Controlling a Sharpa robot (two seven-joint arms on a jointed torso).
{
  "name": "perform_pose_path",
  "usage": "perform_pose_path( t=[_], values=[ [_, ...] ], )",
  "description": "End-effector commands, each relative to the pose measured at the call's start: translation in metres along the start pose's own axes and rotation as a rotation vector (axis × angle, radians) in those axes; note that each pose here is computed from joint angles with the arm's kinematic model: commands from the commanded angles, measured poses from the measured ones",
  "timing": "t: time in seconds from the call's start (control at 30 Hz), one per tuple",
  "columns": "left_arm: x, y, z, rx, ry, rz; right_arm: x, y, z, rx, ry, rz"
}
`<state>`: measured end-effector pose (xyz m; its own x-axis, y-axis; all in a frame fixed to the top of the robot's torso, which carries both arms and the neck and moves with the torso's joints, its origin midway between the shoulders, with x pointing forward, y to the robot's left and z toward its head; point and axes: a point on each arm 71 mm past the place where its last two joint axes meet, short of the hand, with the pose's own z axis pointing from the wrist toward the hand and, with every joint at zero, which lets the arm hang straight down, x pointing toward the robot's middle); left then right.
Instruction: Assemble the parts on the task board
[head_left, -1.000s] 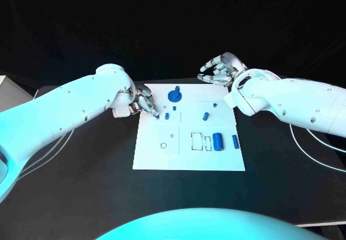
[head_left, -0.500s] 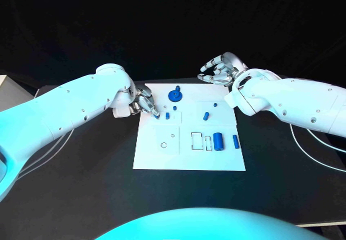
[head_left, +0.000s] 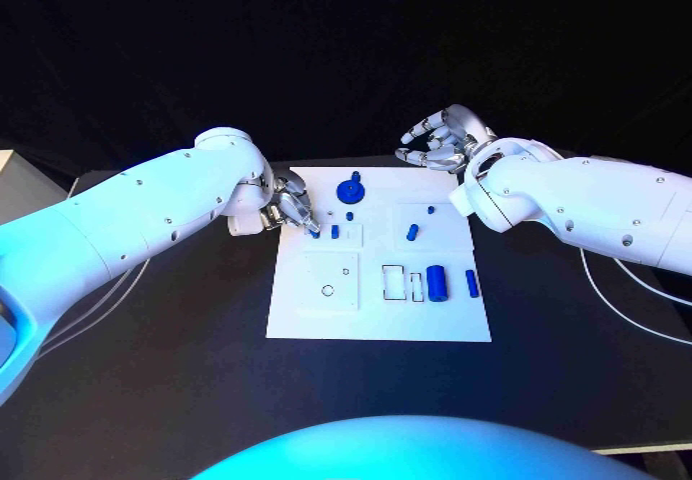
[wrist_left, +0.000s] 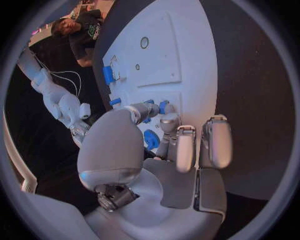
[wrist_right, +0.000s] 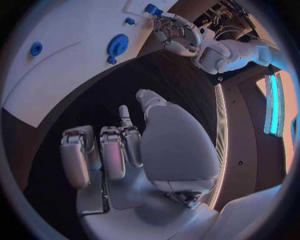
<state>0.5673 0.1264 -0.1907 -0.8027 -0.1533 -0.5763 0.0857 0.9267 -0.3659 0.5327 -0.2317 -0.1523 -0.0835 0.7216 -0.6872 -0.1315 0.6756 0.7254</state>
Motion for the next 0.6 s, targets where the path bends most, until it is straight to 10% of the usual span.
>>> perform_pose_path(
  t=[0.03,0.6],
  values=[
    [0.0026,-0.0023,0.0007,0.007,0.022,0.004,0.0012,0.0009,-0.0001,-0.011,0.011,-0.007],
    [0.0027,0.0019,0.0001,-0.009,0.031,0.015,0.0009,0.0005,-0.0001,-0.01,0.011,-0.008]
  ],
)
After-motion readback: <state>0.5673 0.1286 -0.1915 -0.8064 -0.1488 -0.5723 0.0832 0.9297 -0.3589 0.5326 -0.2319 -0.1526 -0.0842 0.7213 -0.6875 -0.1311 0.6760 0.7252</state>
